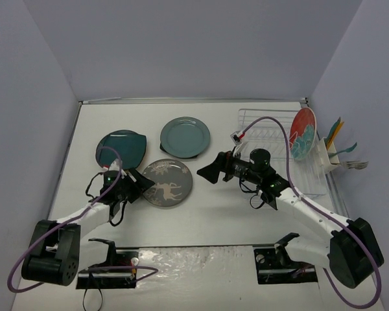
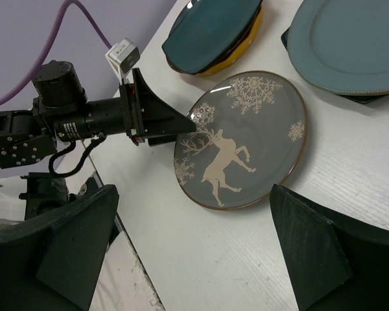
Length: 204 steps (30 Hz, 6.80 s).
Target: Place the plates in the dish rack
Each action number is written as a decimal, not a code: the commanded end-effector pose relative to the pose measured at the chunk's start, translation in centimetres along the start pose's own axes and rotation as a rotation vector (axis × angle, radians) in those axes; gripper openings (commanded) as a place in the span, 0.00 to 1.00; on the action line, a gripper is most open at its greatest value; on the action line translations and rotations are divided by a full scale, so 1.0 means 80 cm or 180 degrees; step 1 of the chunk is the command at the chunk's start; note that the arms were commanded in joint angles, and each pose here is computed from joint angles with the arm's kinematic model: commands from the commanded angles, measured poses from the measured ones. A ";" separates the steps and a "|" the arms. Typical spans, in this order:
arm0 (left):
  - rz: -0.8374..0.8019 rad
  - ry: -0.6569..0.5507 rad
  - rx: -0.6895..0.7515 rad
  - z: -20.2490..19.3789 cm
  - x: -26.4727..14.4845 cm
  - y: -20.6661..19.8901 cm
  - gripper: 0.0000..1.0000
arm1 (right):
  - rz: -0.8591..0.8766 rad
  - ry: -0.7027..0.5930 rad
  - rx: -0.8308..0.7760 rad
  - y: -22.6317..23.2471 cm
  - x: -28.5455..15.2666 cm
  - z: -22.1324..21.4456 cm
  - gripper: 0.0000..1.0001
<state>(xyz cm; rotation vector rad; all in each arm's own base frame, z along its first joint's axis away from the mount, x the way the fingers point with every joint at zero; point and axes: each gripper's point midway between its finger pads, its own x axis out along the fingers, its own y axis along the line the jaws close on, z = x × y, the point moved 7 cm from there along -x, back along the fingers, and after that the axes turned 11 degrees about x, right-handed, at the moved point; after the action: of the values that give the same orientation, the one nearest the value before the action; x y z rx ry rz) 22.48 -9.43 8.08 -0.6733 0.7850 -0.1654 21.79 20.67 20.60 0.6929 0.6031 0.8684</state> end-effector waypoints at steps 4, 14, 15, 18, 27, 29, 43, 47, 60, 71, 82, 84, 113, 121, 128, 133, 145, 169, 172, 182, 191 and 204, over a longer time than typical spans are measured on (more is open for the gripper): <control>0.0100 0.0074 -0.0065 -0.015 0.013 0.018 0.30 | 0.0256 -0.0204 0.0116 0.006 0.032 -0.005 1.00; 0.0075 -0.0044 -0.0333 0.007 -0.020 -0.012 0.00 | -0.0146 -0.0242 0.0559 -0.028 0.057 -0.043 1.00; 0.0095 -0.0068 -0.0380 0.009 -0.027 -0.015 0.00 | -0.0209 -0.0253 0.0620 -0.032 0.061 -0.046 1.00; 0.0042 -0.0225 -0.0493 0.023 -0.045 -0.030 0.00 | -0.0324 -0.0200 0.0785 -0.036 0.073 -0.058 1.00; -0.0375 -0.0336 -0.0910 0.029 -0.061 -0.055 0.00 | -0.0198 0.0046 0.1382 -0.038 0.111 -0.102 1.00; -0.0454 -0.0385 -0.0949 0.031 -0.062 -0.058 0.00 | -0.0130 0.0075 0.1441 -0.035 0.116 -0.106 1.00; -0.0675 -0.0417 -0.1028 0.032 -0.073 -0.069 0.00 | 0.0107 0.0158 0.1900 -0.036 0.143 -0.121 0.91; -0.0726 -0.0383 -0.1018 0.031 -0.076 -0.071 0.00 | 0.0139 0.0196 0.1995 -0.036 0.149 -0.126 0.85; -0.0727 -0.0307 -0.0965 0.014 -0.081 -0.063 0.00 | 0.0352 0.0147 0.1924 -0.016 0.148 -0.111 0.38; -0.0685 -0.0194 -0.0829 0.003 -0.082 -0.057 0.15 | 0.0530 -0.0076 0.1493 0.036 0.131 -0.060 0.02; -0.0503 -0.0346 -0.0348 0.038 -0.113 -0.081 0.97 | -0.0052 -0.0224 0.0431 0.078 0.089 0.033 0.00; -0.0406 -0.0399 -0.0155 0.053 -0.127 -0.092 0.97 | -0.0239 -0.0311 0.0183 0.080 0.072 0.064 0.00; 0.0691 -0.0092 0.1896 0.116 -0.109 -0.059 0.97 | -0.4006 -0.1475 -0.1735 -0.087 -0.245 0.355 0.00; 0.0771 0.0013 0.1899 0.116 -0.102 -0.054 0.97 | -0.4200 -0.1430 -0.1696 -0.120 -0.248 0.351 0.00; 0.0793 0.0073 0.1892 0.115 -0.098 -0.052 0.97 | -0.4159 -0.1325 -0.1605 -0.146 -0.244 0.342 0.00; 0.0820 0.0076 0.1876 0.116 -0.098 -0.051 0.97 | -0.4110 -0.1138 -0.1449 -0.179 -0.233 0.328 0.00; 0.0882 0.0101 0.1875 0.116 -0.098 -0.048 0.97 | -0.3894 -0.1079 -0.1133 -0.232 -0.210 0.309 0.00; 0.0781 0.0199 0.1692 0.114 -0.089 -0.047 0.97 | -0.3690 -0.1281 -0.0871 -0.218 -0.211 0.299 0.37; 0.0766 0.0182 0.1662 0.113 -0.090 -0.048 0.97 | -0.3671 -0.1346 -0.0900 -0.204 -0.215 0.302 0.48; 0.0667 0.0030 0.1421 0.115 -0.099 -0.061 0.97 | -0.3216 -0.1696 -0.1040 -0.120 -0.228 0.318 0.73; 0.0369 -0.0177 0.0709 0.122 -0.086 -0.086 0.97 | -0.2061 -0.1919 -0.0906 -0.027 -0.204 0.310 0.89; 0.0199 -0.0230 0.0478 0.132 -0.050 -0.121 0.97 | -0.0276 -0.1321 -0.0040 0.046 -0.034 0.195 0.96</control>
<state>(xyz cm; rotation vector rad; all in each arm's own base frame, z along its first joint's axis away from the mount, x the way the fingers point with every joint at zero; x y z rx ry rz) 25.91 -9.78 18.35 -0.4745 0.8506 -0.1192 29.74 11.14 33.56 0.6622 0.2747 0.4926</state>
